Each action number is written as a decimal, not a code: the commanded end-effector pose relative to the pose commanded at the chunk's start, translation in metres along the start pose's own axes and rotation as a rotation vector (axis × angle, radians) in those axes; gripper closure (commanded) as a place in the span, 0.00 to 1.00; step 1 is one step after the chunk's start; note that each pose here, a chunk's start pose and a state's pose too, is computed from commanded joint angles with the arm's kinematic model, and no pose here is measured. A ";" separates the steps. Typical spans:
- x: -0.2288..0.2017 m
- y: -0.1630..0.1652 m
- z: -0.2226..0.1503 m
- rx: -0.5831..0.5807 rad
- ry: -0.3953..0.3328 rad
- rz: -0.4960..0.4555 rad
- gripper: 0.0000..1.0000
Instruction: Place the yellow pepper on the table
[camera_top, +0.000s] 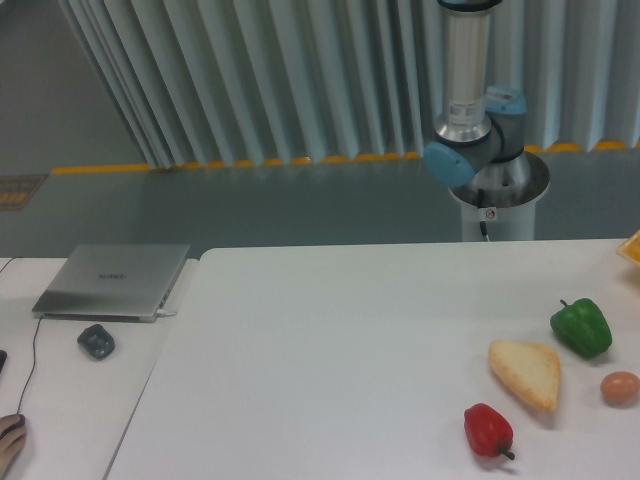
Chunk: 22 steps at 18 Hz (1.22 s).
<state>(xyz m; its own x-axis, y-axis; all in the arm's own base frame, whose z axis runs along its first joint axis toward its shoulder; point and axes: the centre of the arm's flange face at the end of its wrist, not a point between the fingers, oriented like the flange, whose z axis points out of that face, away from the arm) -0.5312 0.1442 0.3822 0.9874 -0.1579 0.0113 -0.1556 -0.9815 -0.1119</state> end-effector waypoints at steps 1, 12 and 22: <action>-0.004 0.010 0.009 0.003 0.016 0.007 0.00; -0.028 0.036 0.051 -0.017 0.056 0.056 0.00; -0.043 0.044 0.063 -0.026 0.042 0.060 0.00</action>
<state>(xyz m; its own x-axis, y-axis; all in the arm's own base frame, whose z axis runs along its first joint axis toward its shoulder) -0.5788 0.1149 0.3141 0.9744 -0.2200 0.0475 -0.2153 -0.9726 -0.0875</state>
